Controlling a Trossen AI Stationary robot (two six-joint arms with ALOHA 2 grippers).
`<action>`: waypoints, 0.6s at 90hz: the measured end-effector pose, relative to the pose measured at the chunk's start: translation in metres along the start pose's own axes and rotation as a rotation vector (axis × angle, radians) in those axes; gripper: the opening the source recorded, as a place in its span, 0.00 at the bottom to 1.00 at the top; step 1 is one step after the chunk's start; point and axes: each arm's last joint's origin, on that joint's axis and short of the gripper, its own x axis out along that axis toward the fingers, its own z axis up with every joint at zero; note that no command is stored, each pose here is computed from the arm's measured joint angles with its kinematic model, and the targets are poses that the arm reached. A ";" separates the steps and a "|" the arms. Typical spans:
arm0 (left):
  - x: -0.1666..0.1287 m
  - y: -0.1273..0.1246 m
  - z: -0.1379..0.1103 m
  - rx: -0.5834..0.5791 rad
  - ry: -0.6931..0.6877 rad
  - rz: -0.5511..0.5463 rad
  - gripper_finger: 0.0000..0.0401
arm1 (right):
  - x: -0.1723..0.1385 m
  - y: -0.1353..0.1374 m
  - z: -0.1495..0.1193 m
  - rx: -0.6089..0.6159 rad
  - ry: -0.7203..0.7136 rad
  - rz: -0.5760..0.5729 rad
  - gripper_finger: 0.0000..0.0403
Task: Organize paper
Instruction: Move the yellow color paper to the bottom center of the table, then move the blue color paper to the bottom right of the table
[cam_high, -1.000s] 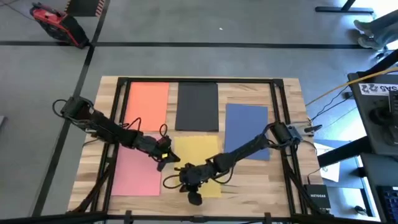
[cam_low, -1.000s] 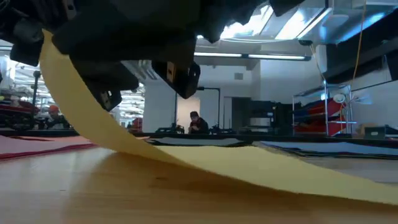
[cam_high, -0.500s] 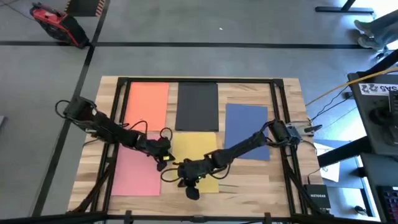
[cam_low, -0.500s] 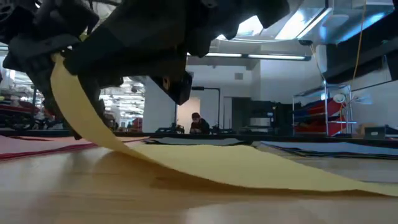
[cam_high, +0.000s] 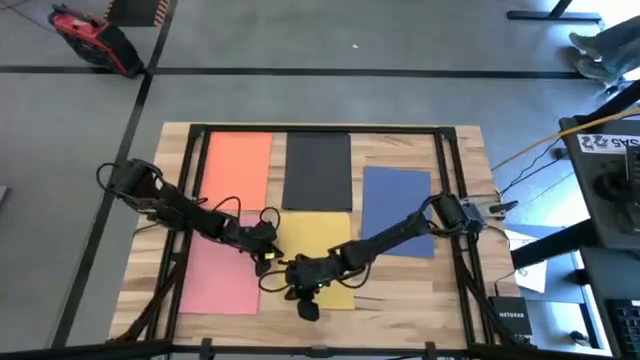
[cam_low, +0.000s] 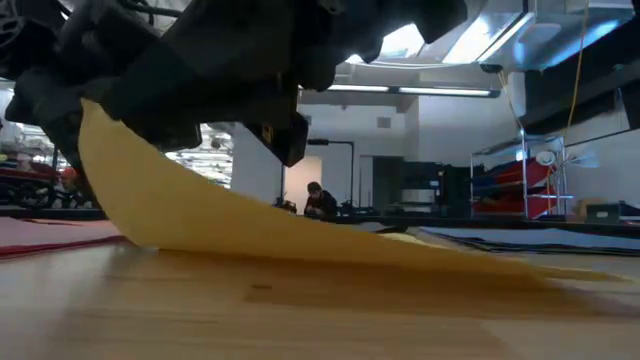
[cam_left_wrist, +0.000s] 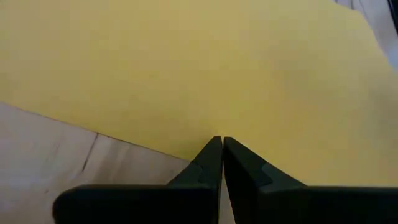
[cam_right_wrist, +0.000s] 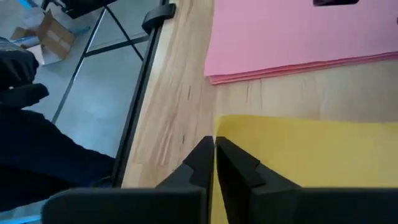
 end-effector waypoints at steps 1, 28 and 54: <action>0.000 0.000 0.000 0.001 0.001 0.000 0.00 | 0.000 0.000 0.001 0.003 -0.001 0.003 0.06; 0.000 0.000 -0.001 0.020 0.005 -0.003 0.00 | -0.005 0.010 0.013 0.086 0.058 0.001 0.19; -0.003 -0.008 -0.001 -0.002 -0.008 -0.031 0.00 | -0.018 0.022 0.030 0.041 0.180 -0.052 0.19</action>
